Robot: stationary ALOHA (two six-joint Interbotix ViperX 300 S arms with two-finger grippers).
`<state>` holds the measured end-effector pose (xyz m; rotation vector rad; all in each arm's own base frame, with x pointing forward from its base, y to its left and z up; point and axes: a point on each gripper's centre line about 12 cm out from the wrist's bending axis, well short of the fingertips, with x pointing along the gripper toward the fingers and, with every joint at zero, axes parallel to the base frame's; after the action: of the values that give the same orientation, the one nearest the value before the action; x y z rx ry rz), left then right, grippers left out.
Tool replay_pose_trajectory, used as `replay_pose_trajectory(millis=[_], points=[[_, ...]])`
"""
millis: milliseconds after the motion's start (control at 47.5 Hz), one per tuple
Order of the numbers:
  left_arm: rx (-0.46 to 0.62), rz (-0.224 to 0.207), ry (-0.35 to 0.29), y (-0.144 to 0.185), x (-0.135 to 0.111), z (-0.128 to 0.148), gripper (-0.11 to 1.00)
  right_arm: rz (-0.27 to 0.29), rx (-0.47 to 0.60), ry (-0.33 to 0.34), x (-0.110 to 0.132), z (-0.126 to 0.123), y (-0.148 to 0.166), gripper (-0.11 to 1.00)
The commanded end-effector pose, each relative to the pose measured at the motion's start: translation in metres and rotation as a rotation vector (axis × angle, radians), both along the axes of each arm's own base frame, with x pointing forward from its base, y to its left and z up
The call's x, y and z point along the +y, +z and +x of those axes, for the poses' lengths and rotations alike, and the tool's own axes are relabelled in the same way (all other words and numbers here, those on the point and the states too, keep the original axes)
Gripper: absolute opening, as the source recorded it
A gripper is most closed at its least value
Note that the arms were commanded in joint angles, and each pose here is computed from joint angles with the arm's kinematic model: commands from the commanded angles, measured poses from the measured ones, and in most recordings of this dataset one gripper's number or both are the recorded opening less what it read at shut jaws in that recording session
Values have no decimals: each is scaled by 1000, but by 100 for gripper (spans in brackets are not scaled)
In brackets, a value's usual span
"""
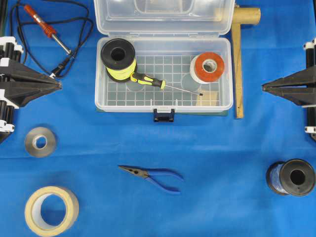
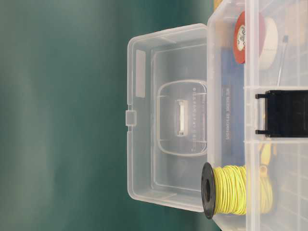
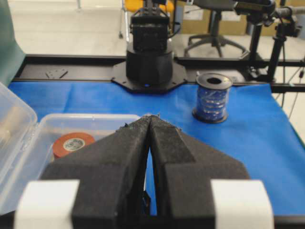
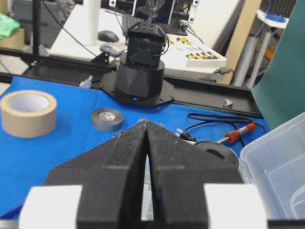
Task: Pick the screwdriver from the toolbox among several items.
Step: 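Move the right gripper over the yellow-black screwdriver in the toolbox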
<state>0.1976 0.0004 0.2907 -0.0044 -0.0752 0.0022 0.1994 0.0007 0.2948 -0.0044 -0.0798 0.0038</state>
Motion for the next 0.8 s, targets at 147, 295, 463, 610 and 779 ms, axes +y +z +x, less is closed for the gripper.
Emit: replay_pose_trajectory(millis=[147, 295, 463, 610, 779], points=[[-8, -25, 8, 6, 1, 3, 0, 53, 101, -29, -6, 31, 23, 0], [-6, -28, 6, 5, 1, 4, 0, 141, 245, -82, -20, 73, 32, 0], [-6, -30, 8, 5, 1, 4, 0, 238, 425, -156, -43, 120, 29, 0], [-5, -30, 8, 5, 1, 4, 0, 290, 577, -211, -62, 159, 17, 0], [-5, -30, 8, 5, 1, 4, 0, 347, 742, -256, -78, 195, -1, 9]])
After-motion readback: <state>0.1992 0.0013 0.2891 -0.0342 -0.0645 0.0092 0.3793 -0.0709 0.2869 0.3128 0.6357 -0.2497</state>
